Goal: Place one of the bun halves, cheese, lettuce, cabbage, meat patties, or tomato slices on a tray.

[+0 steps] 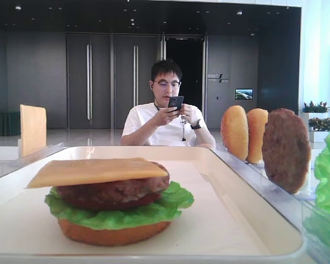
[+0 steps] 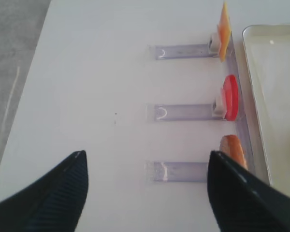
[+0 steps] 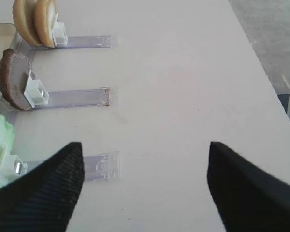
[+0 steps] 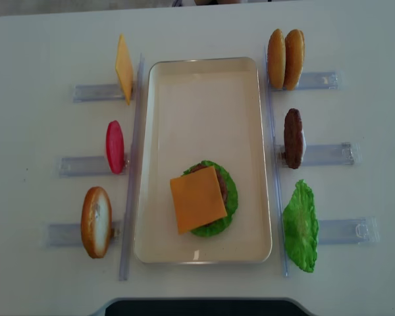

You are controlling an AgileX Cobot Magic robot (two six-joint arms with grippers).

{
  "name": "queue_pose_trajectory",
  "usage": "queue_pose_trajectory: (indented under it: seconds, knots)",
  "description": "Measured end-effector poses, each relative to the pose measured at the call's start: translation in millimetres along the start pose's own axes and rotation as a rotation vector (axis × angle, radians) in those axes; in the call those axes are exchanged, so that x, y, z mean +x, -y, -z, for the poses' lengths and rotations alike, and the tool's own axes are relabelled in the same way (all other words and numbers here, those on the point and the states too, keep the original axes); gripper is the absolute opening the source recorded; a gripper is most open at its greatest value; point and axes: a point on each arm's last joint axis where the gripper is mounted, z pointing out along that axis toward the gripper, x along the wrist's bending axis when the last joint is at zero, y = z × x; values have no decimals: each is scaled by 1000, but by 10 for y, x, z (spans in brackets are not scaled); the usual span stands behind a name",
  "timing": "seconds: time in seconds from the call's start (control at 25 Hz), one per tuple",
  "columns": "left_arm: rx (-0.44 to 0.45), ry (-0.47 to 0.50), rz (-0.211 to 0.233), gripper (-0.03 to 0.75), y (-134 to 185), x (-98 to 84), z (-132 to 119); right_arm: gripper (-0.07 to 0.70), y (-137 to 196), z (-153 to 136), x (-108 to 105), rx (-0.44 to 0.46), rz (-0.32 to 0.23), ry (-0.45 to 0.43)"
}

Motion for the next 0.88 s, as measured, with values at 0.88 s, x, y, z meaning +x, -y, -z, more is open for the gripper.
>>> queue_pose_trajectory:
  seconds: [0.88]
  knots:
    - [-198,84,18,580,1118,-252,-196,535,0,0,0,0,0,0]
